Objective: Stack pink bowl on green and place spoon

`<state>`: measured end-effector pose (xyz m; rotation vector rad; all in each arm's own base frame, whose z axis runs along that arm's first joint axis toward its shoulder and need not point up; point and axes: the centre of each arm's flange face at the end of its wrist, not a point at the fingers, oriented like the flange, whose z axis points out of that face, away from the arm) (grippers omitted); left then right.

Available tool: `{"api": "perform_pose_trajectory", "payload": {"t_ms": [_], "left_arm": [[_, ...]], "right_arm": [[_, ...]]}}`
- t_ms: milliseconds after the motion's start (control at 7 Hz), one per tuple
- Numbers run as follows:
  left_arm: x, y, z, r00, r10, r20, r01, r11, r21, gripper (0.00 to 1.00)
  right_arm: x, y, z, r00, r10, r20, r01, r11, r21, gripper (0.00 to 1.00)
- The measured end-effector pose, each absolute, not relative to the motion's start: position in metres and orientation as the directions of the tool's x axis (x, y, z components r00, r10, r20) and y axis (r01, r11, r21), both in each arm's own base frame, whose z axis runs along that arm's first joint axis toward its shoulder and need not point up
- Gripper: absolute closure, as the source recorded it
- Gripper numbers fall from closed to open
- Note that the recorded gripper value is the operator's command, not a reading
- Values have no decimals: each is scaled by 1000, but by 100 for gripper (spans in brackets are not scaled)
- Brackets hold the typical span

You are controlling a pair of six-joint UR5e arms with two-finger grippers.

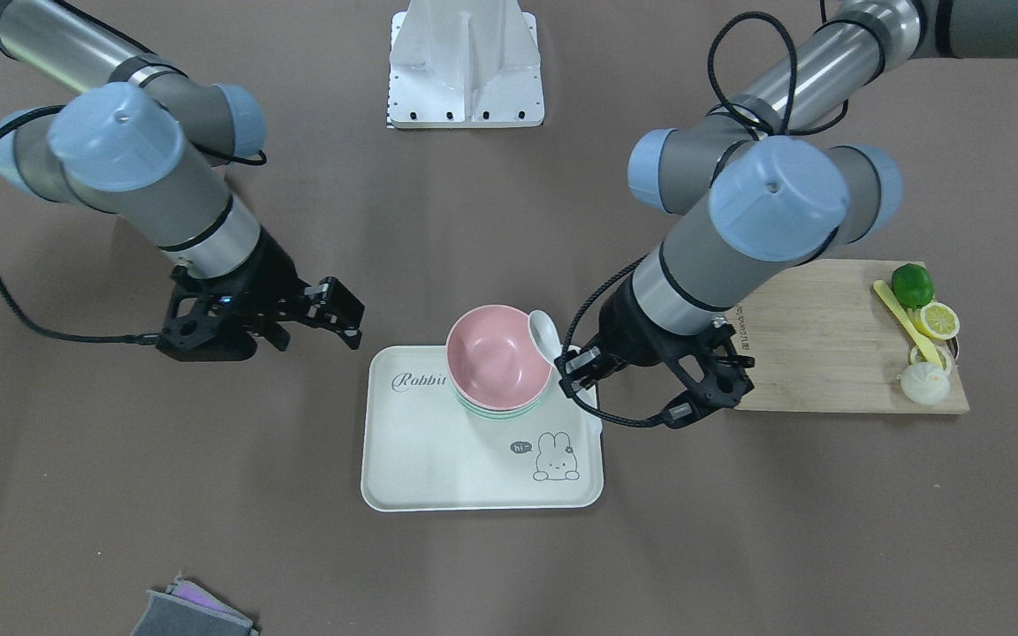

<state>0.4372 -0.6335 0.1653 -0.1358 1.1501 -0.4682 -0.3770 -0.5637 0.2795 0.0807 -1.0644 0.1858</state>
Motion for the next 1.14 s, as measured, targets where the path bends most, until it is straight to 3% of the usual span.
{"api": "perform_pose_trajectory", "payload": {"t_ms": [286,571,857,1143], "left_arm": [[463,-609,169,288,-382,-878,297,908,-297,1],[426,-594,217,306,-323,-895,301,925,-231,1],[313,-600,306,345,-329,-879,378,906,-191,1],[214,-599,414,502,-223,-836,351,936,-39,1]], "right_arm": [[-347,-572,311,497,79,864,-172,985,8,0],[-329,-579,324,507,88,857,-183,983,8,0],[-284,-600,353,546,71,835,-202,978,50,0],[-214,-620,439,642,-30,766,-132,980,148,0]]}}
